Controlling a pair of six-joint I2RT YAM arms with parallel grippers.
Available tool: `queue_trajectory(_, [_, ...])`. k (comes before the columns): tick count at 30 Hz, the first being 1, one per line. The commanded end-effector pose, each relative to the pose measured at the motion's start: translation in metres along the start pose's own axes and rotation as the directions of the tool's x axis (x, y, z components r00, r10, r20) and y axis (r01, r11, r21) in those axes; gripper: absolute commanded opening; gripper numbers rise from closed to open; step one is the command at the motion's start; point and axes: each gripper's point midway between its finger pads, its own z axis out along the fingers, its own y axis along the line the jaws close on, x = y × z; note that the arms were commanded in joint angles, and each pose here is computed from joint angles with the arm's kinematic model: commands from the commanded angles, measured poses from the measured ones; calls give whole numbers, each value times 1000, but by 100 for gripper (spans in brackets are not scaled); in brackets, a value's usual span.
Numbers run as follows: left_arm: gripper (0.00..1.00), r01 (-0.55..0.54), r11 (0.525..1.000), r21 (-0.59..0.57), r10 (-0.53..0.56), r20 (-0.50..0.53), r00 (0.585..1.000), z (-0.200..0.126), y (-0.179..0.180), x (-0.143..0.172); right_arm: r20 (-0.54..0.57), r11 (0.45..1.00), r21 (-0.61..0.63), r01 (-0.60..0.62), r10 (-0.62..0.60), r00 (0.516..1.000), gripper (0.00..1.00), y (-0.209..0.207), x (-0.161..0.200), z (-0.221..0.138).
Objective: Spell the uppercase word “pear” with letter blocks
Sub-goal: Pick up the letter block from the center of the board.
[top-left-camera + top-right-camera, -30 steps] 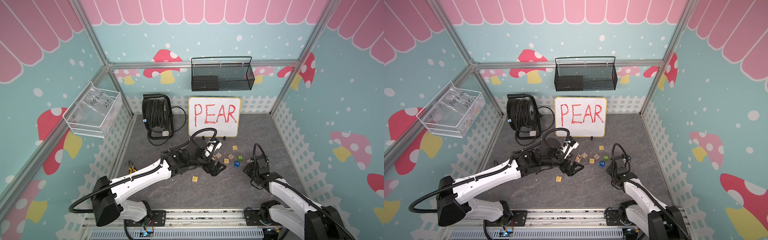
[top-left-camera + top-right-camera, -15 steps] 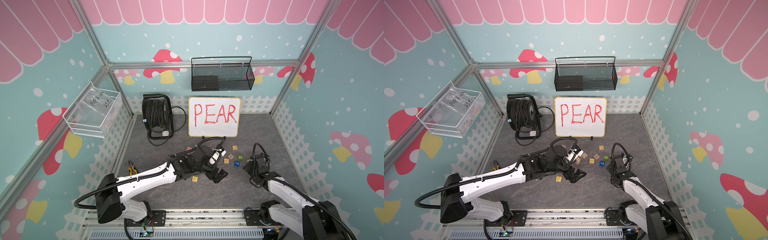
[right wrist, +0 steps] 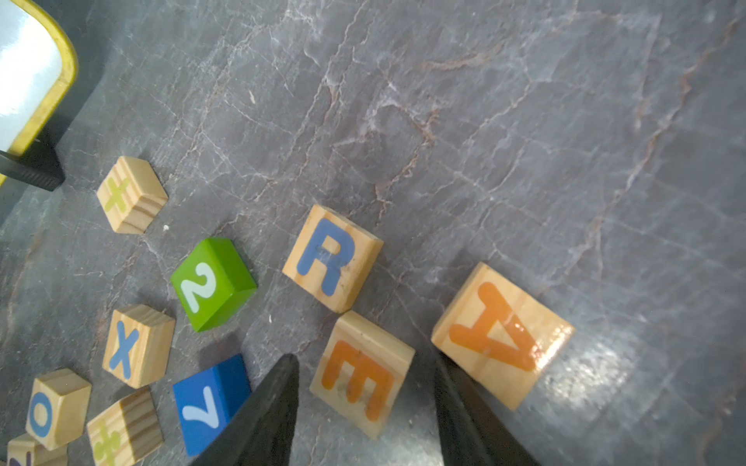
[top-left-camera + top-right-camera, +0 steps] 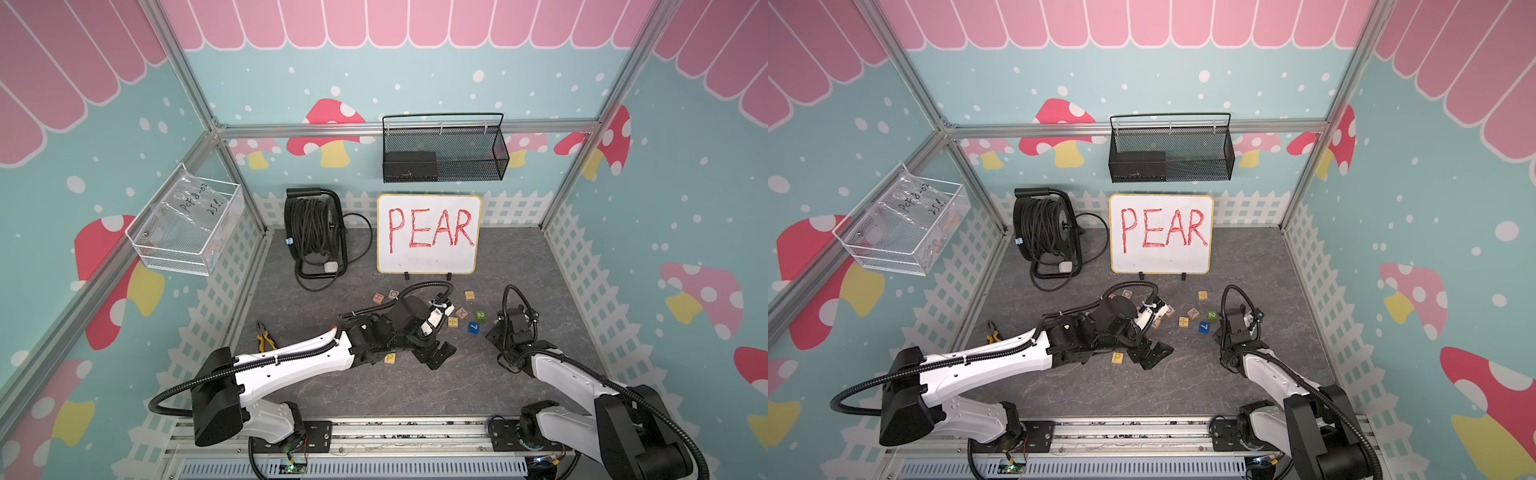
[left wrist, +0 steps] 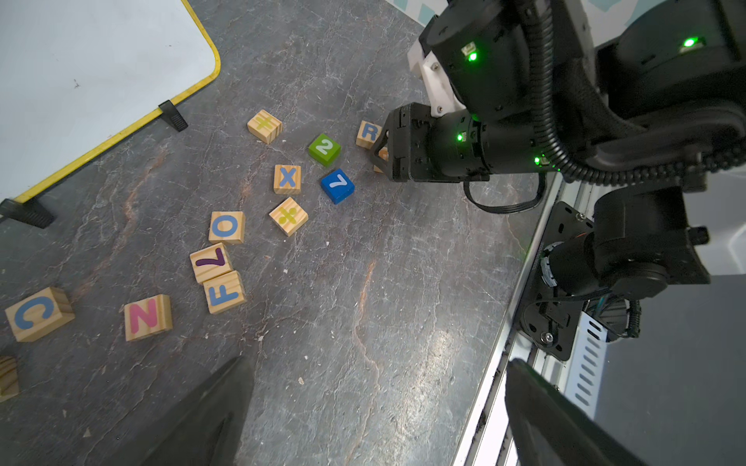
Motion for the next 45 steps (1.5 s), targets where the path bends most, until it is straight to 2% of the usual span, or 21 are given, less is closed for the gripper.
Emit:
queue_trajectory(1, [99, -45, 999, -29, 45, 8, 999, 0, 3, 1, -18, 1000, 25, -4, 5, 1000, 53, -2, 2, 5])
queue_trajectory(16, [99, -60, 997, -56, 60, 12, 998, -3, 7, -1, -95, 986, 32, 166, -162, 982, 34, -4, 15, 10])
queue_trajectory(24, [99, -68, 995, -72, 70, 18, 997, -6, 10, -3, -88, 950, 16, 311, -309, 947, 27, 7, 6, 0])
queue_trajectory(26, [99, -68, 995, -76, 69, 19, 997, -6, 11, -4, -57, 928, -42, 369, -371, 927, 27, 24, -3, -9])
queue_trajectory(30, [99, -62, 995, -80, 64, 25, 998, -7, 11, -6, 46, 834, -217, 508, -511, 858, 28, 73, -17, -38])
queue_trajectory(32, [99, -53, 994, -91, 57, 38, 998, -10, 13, -9, 100, 762, -311, 569, -569, 816, 29, 97, -19, -57])
queue_trajectory(35, [99, -24, 995, -95, 30, 64, 997, -14, 15, -16, 168, 655, -388, 648, -642, 749, 29, 123, -19, -81])
queue_trajectory(42, [99, 34, 992, -125, -21, 101, 995, -35, 24, -26, 267, 422, -423, 802, -788, 555, 29, 163, 4, -106])
queue_trajectory(45, [99, 106, 983, -153, -90, 106, 990, -44, 32, -15, 292, 348, -435, 831, -818, 495, 29, 177, 19, -105])
